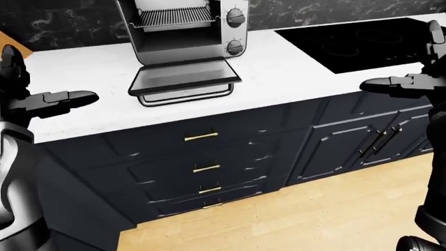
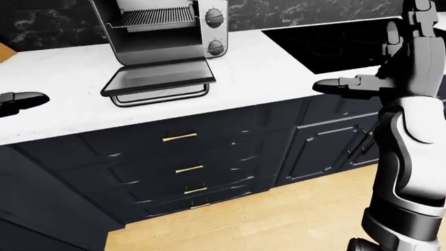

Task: Close the toaster oven door.

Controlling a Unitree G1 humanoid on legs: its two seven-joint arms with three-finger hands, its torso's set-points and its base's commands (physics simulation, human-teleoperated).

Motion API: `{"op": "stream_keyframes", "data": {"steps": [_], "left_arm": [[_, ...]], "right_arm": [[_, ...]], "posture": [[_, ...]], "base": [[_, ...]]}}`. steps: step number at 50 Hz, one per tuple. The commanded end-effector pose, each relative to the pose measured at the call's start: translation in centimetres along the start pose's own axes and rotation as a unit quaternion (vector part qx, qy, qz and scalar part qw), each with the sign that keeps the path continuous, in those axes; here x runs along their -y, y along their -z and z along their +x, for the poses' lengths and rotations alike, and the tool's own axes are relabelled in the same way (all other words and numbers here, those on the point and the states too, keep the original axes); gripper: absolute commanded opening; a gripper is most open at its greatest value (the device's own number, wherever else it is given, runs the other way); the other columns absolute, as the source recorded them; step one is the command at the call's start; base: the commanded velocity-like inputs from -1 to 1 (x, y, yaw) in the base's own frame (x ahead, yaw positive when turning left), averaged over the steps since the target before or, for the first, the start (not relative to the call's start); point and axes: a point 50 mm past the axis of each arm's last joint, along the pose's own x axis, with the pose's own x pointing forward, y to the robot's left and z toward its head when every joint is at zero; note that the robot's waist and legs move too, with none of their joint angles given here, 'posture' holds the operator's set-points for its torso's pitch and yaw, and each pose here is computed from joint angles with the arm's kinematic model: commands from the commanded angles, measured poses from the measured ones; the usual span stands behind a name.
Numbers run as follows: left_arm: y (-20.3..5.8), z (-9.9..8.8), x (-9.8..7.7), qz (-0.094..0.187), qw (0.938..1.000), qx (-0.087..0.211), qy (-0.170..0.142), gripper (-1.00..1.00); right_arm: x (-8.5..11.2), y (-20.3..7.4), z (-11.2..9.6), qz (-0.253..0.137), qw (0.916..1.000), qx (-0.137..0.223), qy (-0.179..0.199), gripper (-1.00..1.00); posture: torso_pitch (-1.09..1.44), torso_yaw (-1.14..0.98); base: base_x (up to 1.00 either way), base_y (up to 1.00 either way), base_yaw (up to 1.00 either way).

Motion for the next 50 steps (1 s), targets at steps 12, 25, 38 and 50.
{"op": "stream_keyframes", "data": {"steps": [12, 25, 38, 50], "left_arm": [[-1.91, 0.14, -0.39, 0.005, 0.9990, 0.044, -0.008, 1.00], [-2.11, 0.20, -0.49, 0.004, 0.9989, 0.045, -0.009, 1.00], [-2.04, 0.15, -0.30, 0.007, 0.9989, 0.046, -0.005, 1.00], [-2.13, 0.17, -0.36, 0.009, 0.9989, 0.046, -0.007, 1.00]], "right_arm": [[-0.07, -1.69, 0.12, -0.007, 0.9991, 0.043, -0.003, 1.00], [-0.14, -2.09, 0.17, -0.004, 0.9989, 0.046, -0.005, 1.00], [-0.21, -2.03, 0.11, -0.003, 0.9989, 0.046, -0.005, 1.00], [-0.14, -1.97, 0.07, -0.003, 0.9989, 0.046, -0.004, 1.00]], "posture": [[0.00, 0.00], [0.00, 0.00], [0.00, 0.00], [0.00, 0.00]], "base": [[0.07, 0.10, 0.00], [0.14, 0.00, 0.00], [0.14, 0.00, 0.00], [0.14, 0.00, 0.00]]}}
